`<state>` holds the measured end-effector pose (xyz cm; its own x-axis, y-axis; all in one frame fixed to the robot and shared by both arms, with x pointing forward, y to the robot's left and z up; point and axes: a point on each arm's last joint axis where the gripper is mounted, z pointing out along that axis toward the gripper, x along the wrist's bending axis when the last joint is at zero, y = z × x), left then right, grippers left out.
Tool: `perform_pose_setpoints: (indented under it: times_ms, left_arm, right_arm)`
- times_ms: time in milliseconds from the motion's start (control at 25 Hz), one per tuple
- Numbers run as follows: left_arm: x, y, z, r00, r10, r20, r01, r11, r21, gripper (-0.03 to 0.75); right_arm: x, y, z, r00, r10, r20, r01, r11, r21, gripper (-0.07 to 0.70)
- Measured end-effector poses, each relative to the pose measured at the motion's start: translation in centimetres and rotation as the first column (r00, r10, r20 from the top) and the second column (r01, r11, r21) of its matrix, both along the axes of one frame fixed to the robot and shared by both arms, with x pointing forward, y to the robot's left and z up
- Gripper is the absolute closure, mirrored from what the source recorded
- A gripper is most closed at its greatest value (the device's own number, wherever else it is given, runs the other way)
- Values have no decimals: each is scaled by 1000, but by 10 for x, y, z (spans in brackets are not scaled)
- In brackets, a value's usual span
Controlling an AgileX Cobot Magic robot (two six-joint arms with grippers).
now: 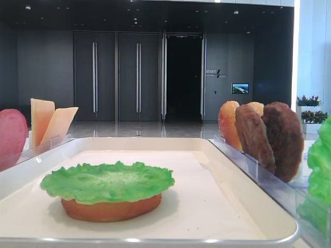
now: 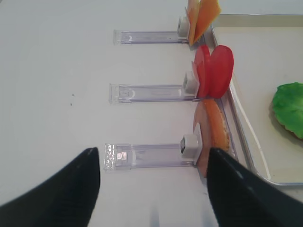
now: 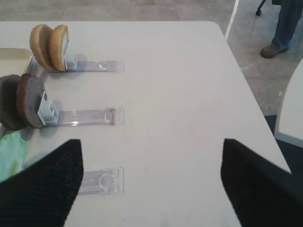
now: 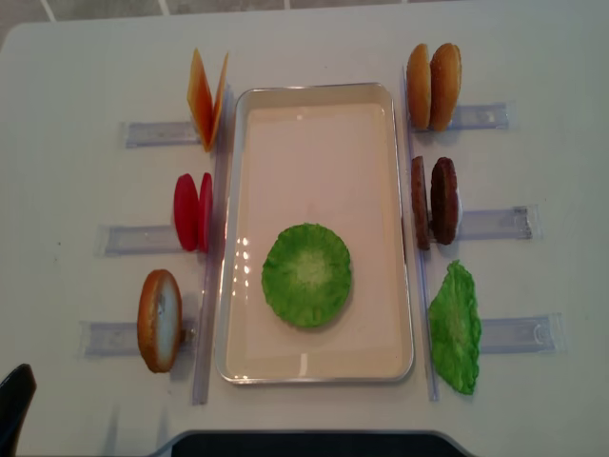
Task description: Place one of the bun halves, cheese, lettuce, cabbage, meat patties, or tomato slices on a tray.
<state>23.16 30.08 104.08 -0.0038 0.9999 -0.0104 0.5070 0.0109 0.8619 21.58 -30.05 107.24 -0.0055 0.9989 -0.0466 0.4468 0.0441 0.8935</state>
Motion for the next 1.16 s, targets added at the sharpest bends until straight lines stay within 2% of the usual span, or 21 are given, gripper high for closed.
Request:
perform_pose_setpoints:
  times_ms: [360, 1160]
  left_arm:
    - [0, 0, 0, 1000, 0, 0, 0, 1000, 0, 181]
    - [0, 0, 0, 1000, 0, 0, 0, 1000, 0, 181]
  right_arm:
    - [10, 2, -24, 995, 14, -100, -12, 1000, 17, 41]
    - [14, 2, -27, 996, 14, -88, -12, 1000, 17, 43]
